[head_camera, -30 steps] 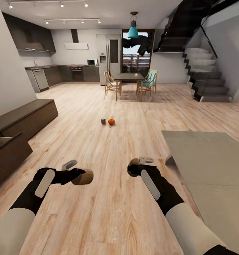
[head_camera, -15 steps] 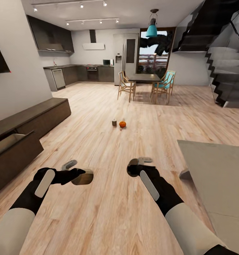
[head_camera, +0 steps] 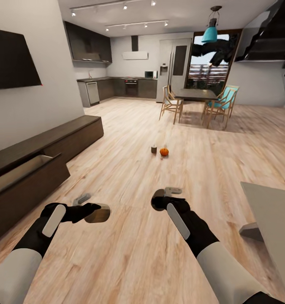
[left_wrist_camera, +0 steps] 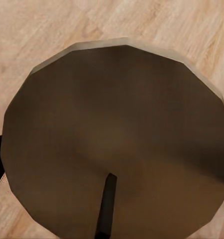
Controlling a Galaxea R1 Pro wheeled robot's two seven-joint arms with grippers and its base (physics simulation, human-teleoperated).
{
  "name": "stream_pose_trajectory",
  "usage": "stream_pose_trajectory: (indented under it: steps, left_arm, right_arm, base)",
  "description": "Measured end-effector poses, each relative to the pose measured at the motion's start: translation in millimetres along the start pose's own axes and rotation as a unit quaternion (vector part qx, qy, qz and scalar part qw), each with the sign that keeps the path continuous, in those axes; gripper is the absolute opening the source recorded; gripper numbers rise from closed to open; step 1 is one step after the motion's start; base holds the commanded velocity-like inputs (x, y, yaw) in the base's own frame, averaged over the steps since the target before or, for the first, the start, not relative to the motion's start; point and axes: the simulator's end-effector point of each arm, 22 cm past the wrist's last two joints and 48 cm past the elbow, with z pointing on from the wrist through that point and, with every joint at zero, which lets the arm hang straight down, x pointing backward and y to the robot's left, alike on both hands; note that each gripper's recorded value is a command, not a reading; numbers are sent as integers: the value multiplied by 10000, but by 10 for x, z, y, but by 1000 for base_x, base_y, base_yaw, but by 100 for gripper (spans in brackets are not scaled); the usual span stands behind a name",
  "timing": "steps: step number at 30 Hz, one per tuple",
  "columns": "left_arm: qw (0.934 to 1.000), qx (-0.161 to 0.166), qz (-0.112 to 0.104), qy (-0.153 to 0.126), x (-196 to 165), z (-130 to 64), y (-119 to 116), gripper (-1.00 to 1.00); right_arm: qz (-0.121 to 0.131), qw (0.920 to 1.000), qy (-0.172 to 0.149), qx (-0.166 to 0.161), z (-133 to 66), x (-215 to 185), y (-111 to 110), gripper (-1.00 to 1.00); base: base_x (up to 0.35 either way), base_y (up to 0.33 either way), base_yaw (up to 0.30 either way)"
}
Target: Place each of the two pumpkins and all three candles from the living room inside a cabinet in the living room (use any cabinet), then make sure every cabinet is closed, and position the cauldron so it is next to a table in the living room.
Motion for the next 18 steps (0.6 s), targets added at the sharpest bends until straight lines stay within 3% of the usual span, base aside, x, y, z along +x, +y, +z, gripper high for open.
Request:
stream_pose_trajectory:
  steps: [7,18]
  left_arm:
    - [10000,-2,-17,-23,-17,-11,9,-100]
    - [10000,-29,-59,30,25,-3,40,-100]
  right_arm:
    - [-3,10000,-8,-22,-8,-9,14,-100]
    - [-7,10000,-35,-23,-33,-36,19,-100]
  base:
    - [28,0,287]
    - [310,0,287]
